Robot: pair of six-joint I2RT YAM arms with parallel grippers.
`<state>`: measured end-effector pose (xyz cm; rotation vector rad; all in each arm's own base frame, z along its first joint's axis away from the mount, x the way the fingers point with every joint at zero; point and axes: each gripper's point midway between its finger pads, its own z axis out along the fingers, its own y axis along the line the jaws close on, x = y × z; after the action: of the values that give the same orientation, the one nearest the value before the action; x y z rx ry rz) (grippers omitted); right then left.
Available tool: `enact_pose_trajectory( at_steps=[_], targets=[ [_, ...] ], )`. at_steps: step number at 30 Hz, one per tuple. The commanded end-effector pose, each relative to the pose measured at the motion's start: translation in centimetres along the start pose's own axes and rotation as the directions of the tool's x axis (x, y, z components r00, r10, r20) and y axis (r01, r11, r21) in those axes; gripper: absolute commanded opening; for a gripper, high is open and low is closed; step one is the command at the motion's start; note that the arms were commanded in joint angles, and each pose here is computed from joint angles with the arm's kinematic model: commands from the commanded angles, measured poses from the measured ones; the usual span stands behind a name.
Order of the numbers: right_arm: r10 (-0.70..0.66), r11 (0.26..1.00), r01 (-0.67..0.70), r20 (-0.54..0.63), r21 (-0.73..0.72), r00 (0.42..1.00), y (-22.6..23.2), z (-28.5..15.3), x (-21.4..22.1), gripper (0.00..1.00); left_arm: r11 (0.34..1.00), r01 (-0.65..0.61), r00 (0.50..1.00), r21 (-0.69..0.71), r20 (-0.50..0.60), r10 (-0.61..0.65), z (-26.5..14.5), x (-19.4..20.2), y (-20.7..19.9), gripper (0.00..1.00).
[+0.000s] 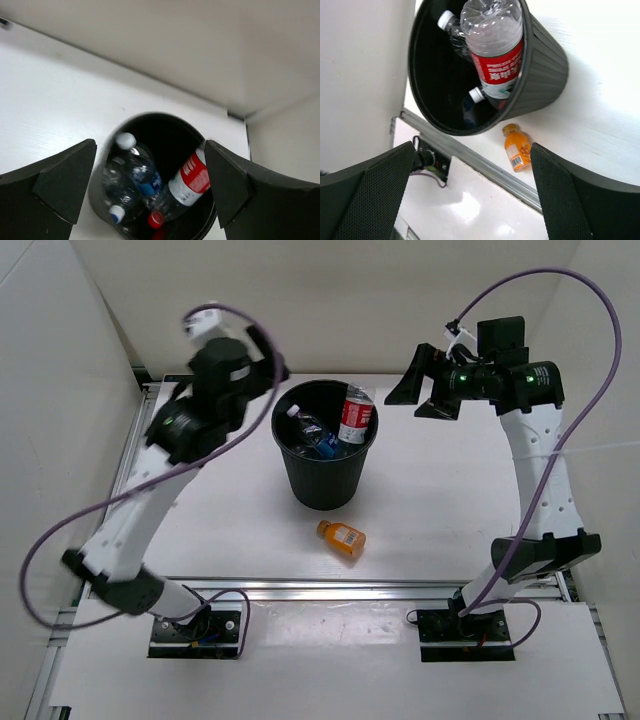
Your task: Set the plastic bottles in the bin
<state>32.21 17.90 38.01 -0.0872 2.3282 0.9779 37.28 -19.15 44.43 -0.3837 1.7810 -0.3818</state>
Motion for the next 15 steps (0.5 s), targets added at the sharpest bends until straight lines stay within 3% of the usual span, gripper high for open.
enact_pose_trajectory(
  at_steps=[1,2,3,4,5,8,12,15],
  targets=[
    [-0.078,0.997,0.077,0.023,0.027,0.997,0.9,-1.6,1.3,1.00,0.980,0.091,0.978,-0.175,0.202,-0.054,-3.5,-5.3,7.1,1.00],
    [-0.100,0.994,0.098,0.036,0.050,0.994,1.2,-2.2,2.1,1.00,0.971,0.066,0.987,-0.228,0.161,-0.029,-2.8,-3.0,9.3,1.00],
    [-0.081,0.990,0.083,-0.026,0.110,0.996,-0.5,-1.1,4.5,1.00,0.961,0.096,0.986,-0.260,0.159,-0.056,-2.9,-2.2,11.0,1.00],
    [-0.141,0.984,0.143,-0.025,0.108,0.990,-0.1,0.0,5.8,1.00,0.947,0.140,0.978,-0.287,0.189,-0.087,-4.2,-2.7,13.2,1.00],
    [-0.178,0.973,0.172,0.025,0.152,0.984,-0.7,-1.2,6.8,1.00,0.931,0.120,0.987,-0.345,0.147,-0.073,-3.7,0.2,15.5,1.00],
    [-0.130,0.973,0.135,-0.041,0.186,0.991,-5.0,0.7,12.9,1.00,0.889,0.198,0.979,-0.413,0.131,-0.157,-5.3,3.0,19.5,1.00],
    [-0.100,0.960,0.134,-0.146,0.247,0.984,-10.2,3.0,18.4,1.00,0.838,0.169,0.981,-0.518,0.003,-0.195,-6.5,9.4,24.0,1.00],
    [-0.059,0.934,0.131,-0.216,0.334,0.975,-13.7,4.4,21.6,1.00,0.777,0.188,0.967,-0.601,-0.026,-0.254,-7.7,12.0,26.5,1.00]
  ],
)
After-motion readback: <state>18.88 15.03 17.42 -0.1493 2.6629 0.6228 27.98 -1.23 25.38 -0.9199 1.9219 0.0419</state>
